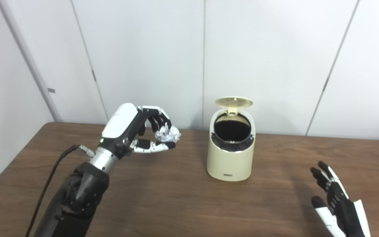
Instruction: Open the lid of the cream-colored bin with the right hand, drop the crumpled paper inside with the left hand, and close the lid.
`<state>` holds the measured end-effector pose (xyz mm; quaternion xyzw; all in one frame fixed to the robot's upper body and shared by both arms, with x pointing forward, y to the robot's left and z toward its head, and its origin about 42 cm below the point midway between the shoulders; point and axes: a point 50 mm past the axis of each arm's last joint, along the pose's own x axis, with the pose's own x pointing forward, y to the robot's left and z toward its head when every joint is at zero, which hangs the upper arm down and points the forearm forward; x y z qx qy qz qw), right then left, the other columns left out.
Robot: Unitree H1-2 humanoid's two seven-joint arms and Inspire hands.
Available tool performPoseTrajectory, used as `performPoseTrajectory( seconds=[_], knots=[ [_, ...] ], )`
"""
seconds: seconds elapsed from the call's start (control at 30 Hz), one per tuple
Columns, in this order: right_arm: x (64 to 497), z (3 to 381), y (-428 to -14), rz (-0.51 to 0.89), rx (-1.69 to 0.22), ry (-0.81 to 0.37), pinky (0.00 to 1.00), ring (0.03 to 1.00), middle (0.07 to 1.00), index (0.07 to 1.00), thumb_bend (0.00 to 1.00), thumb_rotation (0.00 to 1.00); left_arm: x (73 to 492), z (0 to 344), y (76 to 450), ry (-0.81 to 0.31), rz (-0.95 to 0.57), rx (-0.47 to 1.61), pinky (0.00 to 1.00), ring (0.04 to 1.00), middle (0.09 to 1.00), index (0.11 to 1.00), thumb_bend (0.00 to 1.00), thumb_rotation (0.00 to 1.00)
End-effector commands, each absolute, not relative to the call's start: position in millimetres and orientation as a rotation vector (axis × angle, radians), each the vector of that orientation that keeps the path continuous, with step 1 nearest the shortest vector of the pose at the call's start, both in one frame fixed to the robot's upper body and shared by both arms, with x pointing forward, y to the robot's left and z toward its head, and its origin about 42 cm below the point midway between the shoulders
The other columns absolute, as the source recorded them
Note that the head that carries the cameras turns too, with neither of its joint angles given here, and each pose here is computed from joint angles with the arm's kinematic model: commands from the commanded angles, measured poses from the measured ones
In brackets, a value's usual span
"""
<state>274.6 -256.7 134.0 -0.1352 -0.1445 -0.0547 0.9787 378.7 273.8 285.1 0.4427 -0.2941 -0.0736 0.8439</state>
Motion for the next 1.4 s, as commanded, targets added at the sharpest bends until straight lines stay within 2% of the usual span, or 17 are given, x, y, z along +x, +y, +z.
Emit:
performPoseTrajectory(
  seconds=[0.0,0.23,0.33,0.6,1.07,1.37],
  knots=[
    [278,142,-249,-0.116,-0.267,-0.354,0.87,0.879,0.849,0.89,0.76,0.81,387,306,270,-0.697,-0.147,0.937,0.14,0.415,0.476,0.496,0.5,0.0],
    [279,138,-238,-0.12,-0.307,-0.359,0.77,0.845,0.836,0.871,0.78,0.84,398,304,259,-0.709,-0.192,0.93,0.15,0.419,0.477,0.494,0.5,0.0],
    [279,137,-233,-0.12,-0.314,-0.36,0.75,0.84,0.839,0.868,0.76,0.83,402,304,255,-0.714,-0.202,0.926,0.15,0.42,0.477,0.493,0.5,0.0],
    [281,133,-224,-0.119,-0.307,-0.358,0.76,0.842,0.832,0.865,0.73,0.81,416,299,237,-0.731,-0.24,0.903,0.15,0.418,0.474,0.495,0.5,0.0],
    [282,128,-214,-0.115,-0.287,-0.358,0.73,0.824,0.839,0.862,0.8,0.81,438,292,208,-0.753,-0.269,0.899,0.14,0.417,0.47,0.498,0.5,0.0],
    [282,127,-212,-0.113,-0.281,-0.359,0.74,0.824,0.839,0.864,0.8,0.81,448,291,196,-0.711,-0.242,0.869,0.16,0.414,0.464,0.507,0.5,0.0]
  ],
)
